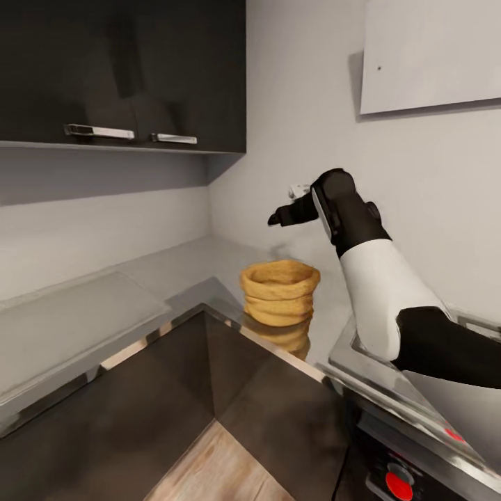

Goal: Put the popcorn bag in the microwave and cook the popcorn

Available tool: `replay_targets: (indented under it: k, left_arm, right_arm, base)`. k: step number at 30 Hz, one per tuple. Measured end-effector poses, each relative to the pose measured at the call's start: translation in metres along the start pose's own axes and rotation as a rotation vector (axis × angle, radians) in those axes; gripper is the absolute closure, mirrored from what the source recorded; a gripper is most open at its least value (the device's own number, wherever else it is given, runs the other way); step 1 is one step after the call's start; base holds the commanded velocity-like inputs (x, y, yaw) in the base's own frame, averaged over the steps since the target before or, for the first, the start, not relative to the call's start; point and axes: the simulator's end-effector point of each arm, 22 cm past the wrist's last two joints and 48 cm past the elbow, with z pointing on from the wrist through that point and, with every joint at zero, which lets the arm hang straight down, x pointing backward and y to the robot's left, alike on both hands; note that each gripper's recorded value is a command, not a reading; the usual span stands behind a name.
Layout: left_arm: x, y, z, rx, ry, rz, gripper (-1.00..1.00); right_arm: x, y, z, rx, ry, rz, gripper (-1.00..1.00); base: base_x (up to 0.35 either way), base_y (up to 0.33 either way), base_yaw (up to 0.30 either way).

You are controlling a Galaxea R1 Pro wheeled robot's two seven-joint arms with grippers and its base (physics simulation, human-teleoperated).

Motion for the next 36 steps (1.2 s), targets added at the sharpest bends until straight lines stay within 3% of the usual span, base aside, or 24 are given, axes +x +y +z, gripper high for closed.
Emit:
replay_targets:
  k: [2, 5, 8, 11, 13, 15, 17, 18, 21, 24, 27, 36]
  left_arm:
    - [0.0, 0.0, 0.0, -0.001, -0.001, 0.003, -1.0]
    - [-0.001, -0.001, 0.0, -0.002, -0.007, 0.007, -1.0]
    - [-0.002, 0.0, 0.0, -0.005, -0.01, 0.008, -1.0]
    - [-0.002, 0.0, 0.0, -0.006, -0.01, 0.009, -1.0]
    - [-0.002, 0.0, 0.0, -0.006, -0.01, 0.009, -1.0]
    - [-0.002, 0.001, 0.0, -0.006, -0.01, 0.009, -1.0]
    - [-0.002, 0.0, 0.0, -0.006, -0.01, 0.009, -1.0]
    - [-0.001, 0.0, 0.0, -0.005, -0.01, 0.009, -1.0]
    - [-0.001, -0.001, 0.0, -0.004, -0.01, 0.008, -1.0]
    - [-0.001, -0.002, 0.0, -0.004, -0.011, 0.008, -1.0]
    - [0.0, -0.003, 0.0, -0.004, -0.01, 0.008, -1.0]
    - [0.0, -0.003, 0.0, -0.004, -0.01, 0.008, -1.0]
  right_arm:
    - [0.0, -0.008, 0.002, 0.008, 0.054, -0.003, -1.0]
    - [0.002, -0.051, -0.005, 0.06, 0.108, 0.019, -1.0]
    - [0.01, -0.09, -0.013, 0.097, 0.128, 0.055, -1.0]
    - [0.016, -0.108, -0.018, 0.094, 0.135, 0.075, -1.0]
    - [0.021, -0.109, -0.019, 0.081, 0.157, 0.038, -1.0]
    - [0.036, -0.112, -0.021, 0.067, 0.214, -0.041, -1.0]
    - [0.067, -0.108, -0.024, -0.002, 0.321, -0.129, -1.0]
    - [0.075, -0.104, -0.025, -0.03, 0.351, -0.146, -1.0]
    - [0.087, -0.101, -0.028, -0.096, 0.378, -0.204, -1.0]
    - [0.096, -0.124, -0.035, -0.081, 0.388, -0.194, -1.0]
    - [0.108, -0.134, -0.035, -0.078, 0.413, -0.166, -1.0]
    - [0.122, -0.13, -0.031, -0.096, 0.451, -0.127, -1.0]
  base:
    - [0.296, 0.215, 0.0]
    - [0.209, 0.084, 0.0]
    - [0.04, 0.014, 0.0]
    - [0.008, 0.003, 0.0]
    - [0.002, 0.001, 0.0]
    - [0.0, 0.0, 0.0]
    - [0.0, 0.0, 0.0]
    - [0.0, 0.0, 0.0]
    - [0.0, 0.0, 0.0]
    - [0.0, 0.0, 0.0]
    - [0.0, 0.0, 0.0]
    - [0.056, 0.0, 0.0]
